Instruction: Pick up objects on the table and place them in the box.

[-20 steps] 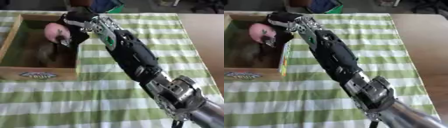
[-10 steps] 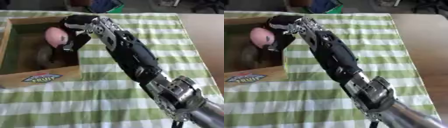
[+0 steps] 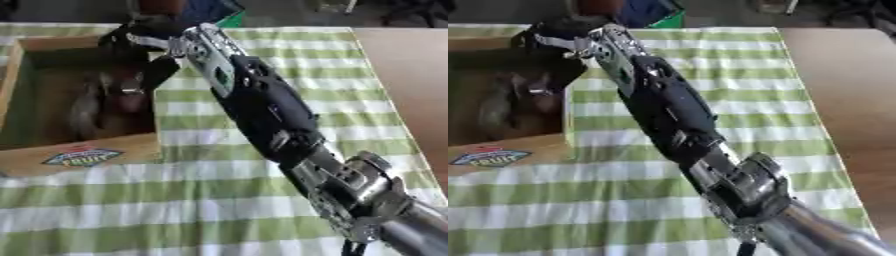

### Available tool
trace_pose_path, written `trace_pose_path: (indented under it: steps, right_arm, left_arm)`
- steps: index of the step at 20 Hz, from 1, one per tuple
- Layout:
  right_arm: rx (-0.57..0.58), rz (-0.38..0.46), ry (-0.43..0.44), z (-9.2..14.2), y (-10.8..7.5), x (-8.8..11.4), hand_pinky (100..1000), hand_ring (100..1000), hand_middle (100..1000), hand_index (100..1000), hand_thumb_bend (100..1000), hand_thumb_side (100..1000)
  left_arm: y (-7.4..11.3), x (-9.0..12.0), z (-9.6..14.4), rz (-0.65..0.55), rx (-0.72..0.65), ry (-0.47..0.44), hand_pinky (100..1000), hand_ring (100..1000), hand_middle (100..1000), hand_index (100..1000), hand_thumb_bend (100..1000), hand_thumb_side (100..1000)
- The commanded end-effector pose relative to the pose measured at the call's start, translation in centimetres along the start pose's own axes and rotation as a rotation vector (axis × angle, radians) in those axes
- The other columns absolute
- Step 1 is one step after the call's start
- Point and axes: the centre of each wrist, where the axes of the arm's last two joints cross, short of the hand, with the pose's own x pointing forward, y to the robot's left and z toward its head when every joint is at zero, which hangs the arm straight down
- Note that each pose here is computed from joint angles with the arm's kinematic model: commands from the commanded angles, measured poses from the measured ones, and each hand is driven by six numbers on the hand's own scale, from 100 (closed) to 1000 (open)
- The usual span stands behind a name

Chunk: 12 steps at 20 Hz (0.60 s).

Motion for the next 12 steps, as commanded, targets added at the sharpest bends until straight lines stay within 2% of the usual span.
trace_pose_path:
  steps: [1, 12]
  right_arm:
    - [-0.082, 0.014, -0.002, 0.7, -3.0, 0.1, 745, 833, 760, 951, 384, 678]
    - [-0.182, 0.009, -0.009, 2.4, -6.0, 0.2, 742, 826, 747, 942, 347, 735]
  left_arm:
    - [0.1, 0.8, -0.4, -0.02, -0.019, -0.024, 628, 745, 689, 746, 100, 993]
    - [0.3, 0.8, -0.2, -0.027, -0.013, -0.018, 628, 744, 688, 745, 100, 991]
